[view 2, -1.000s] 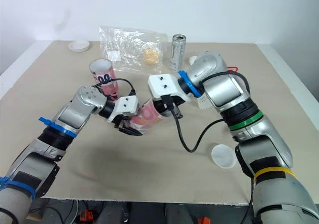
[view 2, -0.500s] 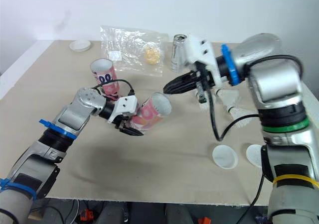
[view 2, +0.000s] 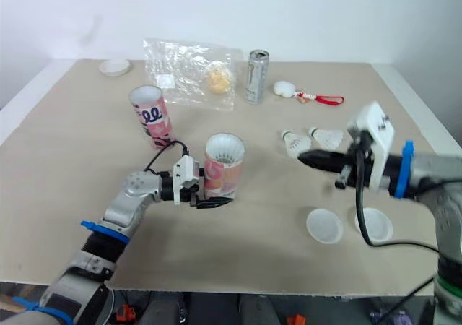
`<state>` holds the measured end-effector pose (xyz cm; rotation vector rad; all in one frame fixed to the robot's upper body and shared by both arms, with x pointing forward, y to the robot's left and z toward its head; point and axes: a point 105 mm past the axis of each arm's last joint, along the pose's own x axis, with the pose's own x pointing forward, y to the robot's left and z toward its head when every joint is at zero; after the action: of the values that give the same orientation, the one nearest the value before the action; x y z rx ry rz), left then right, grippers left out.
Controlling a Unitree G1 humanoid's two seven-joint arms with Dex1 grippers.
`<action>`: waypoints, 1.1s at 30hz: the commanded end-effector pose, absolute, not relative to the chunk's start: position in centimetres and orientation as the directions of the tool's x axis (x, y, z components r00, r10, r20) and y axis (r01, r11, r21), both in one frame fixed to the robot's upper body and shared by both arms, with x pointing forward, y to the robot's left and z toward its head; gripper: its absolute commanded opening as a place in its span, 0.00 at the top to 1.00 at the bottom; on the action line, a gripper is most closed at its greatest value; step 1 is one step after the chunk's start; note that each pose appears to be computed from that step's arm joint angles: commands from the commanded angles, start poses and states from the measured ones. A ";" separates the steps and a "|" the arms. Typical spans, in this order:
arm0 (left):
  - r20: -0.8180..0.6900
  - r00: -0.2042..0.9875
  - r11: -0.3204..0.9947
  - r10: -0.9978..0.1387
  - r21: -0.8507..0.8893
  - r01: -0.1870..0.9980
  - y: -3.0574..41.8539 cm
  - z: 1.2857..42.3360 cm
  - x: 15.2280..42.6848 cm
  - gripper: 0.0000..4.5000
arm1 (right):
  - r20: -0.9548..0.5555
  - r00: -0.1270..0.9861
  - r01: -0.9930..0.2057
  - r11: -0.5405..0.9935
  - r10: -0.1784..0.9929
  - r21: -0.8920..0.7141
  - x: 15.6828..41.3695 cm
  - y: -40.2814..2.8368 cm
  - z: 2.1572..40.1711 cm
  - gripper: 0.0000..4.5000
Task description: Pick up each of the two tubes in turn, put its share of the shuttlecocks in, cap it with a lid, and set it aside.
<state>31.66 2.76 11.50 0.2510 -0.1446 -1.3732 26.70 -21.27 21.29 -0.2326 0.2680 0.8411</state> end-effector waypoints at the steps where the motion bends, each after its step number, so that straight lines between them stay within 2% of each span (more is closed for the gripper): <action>1: 0.044 0.222 0.225 -0.974 0.302 0.926 2.1 11.6 31.1 0.28 | -0.351 0.675 -0.723 0.676 0.649 -0.142 25.3 -22.0 20.0 0.99; 7: 0.017 0.224 0.218 -0.975 0.308 0.926 1.3 9.7 30.4 0.28 | -0.459 0.655 -0.726 0.669 0.600 -0.161 24.3 -23.4 17.5 0.99; 10: -0.012 0.219 0.204 -0.976 0.317 0.926 1.1 9.0 30.4 0.28 | -0.522 0.647 -0.721 0.669 0.555 -0.182 24.1 -24.8 16.6 0.79; 17: -0.054 0.173 0.151 -0.983 0.278 0.949 0.8 8.0 29.6 0.28 | -0.625 0.595 -0.744 0.641 0.505 -0.189 24.1 -26.9 15.2 0.07; 18: -0.055 0.158 0.139 -0.986 0.255 0.957 0.8 7.8 29.3 0.28 | -0.634 0.585 -0.750 0.636 0.506 -0.184 24.3 -27.0 15.1 0.02; 22: -0.088 0.127 0.107 -0.988 0.202 0.973 0.9 6.9 28.8 0.28 | -0.656 0.555 -0.778 0.598 0.512 -0.192 25.0 -26.9 14.9 0.02; 33: -0.113 0.125 0.101 -0.986 0.197 0.975 1.3 7.0 28.9 0.28 | -0.688 0.510 -0.812 0.552 0.516 -0.188 26.1 -26.6 13.9 0.02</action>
<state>29.44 1.02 8.83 0.2375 -0.1424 -1.4238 25.77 -26.48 12.93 -0.4860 0.6376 0.8514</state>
